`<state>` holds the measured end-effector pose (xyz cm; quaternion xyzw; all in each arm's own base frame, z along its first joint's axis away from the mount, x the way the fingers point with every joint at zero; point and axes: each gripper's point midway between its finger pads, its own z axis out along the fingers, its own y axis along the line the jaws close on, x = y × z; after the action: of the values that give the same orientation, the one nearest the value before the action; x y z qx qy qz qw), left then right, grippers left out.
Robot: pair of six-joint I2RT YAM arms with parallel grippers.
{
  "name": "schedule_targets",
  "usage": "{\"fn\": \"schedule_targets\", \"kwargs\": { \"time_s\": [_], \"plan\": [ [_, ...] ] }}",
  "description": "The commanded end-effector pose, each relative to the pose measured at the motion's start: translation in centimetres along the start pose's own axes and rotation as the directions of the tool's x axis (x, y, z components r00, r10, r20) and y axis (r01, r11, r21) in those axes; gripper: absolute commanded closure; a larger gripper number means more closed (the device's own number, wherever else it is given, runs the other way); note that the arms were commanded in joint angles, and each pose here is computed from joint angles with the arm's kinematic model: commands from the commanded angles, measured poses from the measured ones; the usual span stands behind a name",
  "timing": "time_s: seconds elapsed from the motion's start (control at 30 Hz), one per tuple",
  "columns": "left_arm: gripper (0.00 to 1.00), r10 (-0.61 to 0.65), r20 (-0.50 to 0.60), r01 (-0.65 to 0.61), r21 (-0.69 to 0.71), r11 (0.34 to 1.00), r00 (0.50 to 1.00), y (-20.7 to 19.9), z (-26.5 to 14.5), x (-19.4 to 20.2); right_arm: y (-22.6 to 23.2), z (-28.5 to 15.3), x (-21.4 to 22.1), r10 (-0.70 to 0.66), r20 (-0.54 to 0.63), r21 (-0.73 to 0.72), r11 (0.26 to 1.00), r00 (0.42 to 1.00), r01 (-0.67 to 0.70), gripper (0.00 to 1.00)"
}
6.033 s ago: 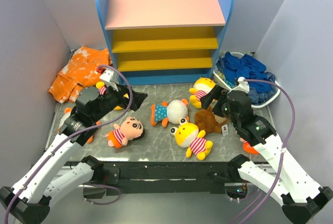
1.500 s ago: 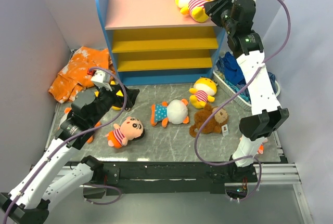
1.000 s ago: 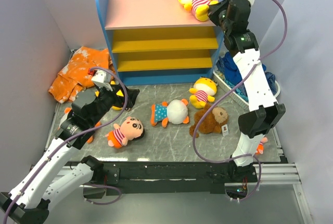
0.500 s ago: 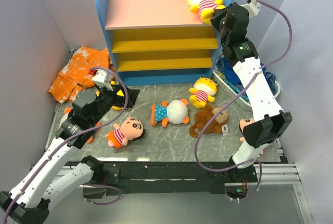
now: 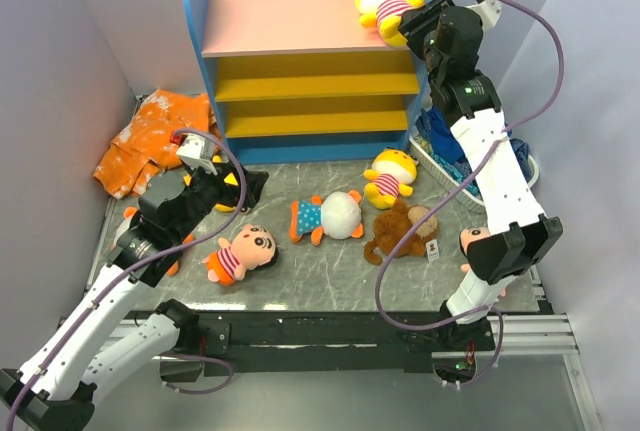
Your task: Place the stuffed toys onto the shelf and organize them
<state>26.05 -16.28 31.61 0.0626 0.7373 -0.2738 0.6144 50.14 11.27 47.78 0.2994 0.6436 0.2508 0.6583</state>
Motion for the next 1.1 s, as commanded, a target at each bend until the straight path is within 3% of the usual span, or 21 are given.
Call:
{"fn": "schedule_targets", "kwargs": {
  "time_s": [0.0, 0.2, 0.23, 0.3, 0.33, 0.4, 0.43, 0.6, 0.77, 0.87, 0.97, 1.0, 1.07],
  "plan": [
    [0.04, 0.011, 0.042, -0.012, 0.029, 0.999, 0.999, -0.7, -0.4, -1.2, 3.5, -3.8, -3.1, -0.021, -0.006, -0.110, 0.994, 1.000, 0.020, 0.37],
    [0.04, 0.011, 0.048, -0.012, 0.031, 0.999, 0.999, -0.7, -0.6, -1.4, 2.5, -8.0, -1.6, -0.141, -0.070, -0.206, 0.971, 0.987, 0.124, 0.29],
    [0.04, 0.012, 0.051, -0.014, 0.028, 1.000, 0.999, -0.6, -0.6, -1.4, 0.2, -8.0, 1.1, -0.216, -0.125, -0.197, 0.962, 0.968, 0.189, 0.29],
    [0.04, 0.012, 0.055, -0.014, 0.029, 0.999, 0.998, -0.7, -0.8, -1.6, -0.4, -10.2, 1.7, -0.258, -0.133, -0.251, 0.943, 0.957, 0.219, 0.30],
    [0.04, 0.010, 0.061, -0.012, 0.031, 0.999, 0.998, -0.7, -0.9, -1.7, -3.6, -10.2, 4.7, -0.314, -0.192, -0.226, 0.936, 0.930, 0.270, 0.31],
    [0.04, 0.008, 0.068, -0.011, 0.032, 0.999, 0.998, -0.7, -1.0, -1.8, -4.8, -12.1, 5.4, -0.328, -0.194, -0.251, 0.928, 0.925, 0.277, 0.32],
    [0.03, 0.009, 0.067, -0.011, 0.038, 0.999, 0.998, -0.8, -1.0, -1.7, -7.6, -12.4, 8.0, -0.339, -0.251, -0.219, 0.932, 0.907, 0.288, 0.32],
    [0.04, 0.006, 0.051, -0.009, 0.050, 0.999, 0.999, -1.1, -0.8, -1.5, -14.6, -13.4, 12.0, -0.278, -0.348, -0.034, 0.958, 0.896, 0.284, 0.34],
    [0.04, 0.004, 0.055, -0.007, 0.049, 0.999, 0.998, -1.0, -0.8, -1.5, -18.1, -13.5, 18.7, -0.458, -0.513, -0.169, 0.883, 0.726, 0.438, 0.33],
    [0.04, 0.003, 0.060, -0.006, 0.051, 0.999, 0.998, -1.1, -0.9, -1.6, -20.2, -13.2, 21.2, -0.577, -0.578, -0.199, 0.786, 0.577, 0.586, 0.34],
    [0.04, 0.003, 0.056, -0.006, 0.053, 0.999, 0.998, -1.1, -0.9, -1.5, -21.1, -14.2, 23.7, -0.729, -0.572, -0.314, 0.618, 0.376, 0.721, 0.33],
    [0.04, 0.003, 0.056, -0.006, 0.054, 0.999, 0.998, -1.1, -0.8, -1.6, -21.0, -14.4, 24.2, -0.810, -0.517, -0.392, 0.512, 0.277, 0.764, 0.32],
    [0.04, 0.003, 0.055, -0.006, 0.054, 0.999, 0.999, -1.1, -0.8, -1.5, -21.8, -15.2, 25.7, -0.858, -0.487, -0.461, 0.413, 0.165, 0.786, 0.31]
  ]
}}
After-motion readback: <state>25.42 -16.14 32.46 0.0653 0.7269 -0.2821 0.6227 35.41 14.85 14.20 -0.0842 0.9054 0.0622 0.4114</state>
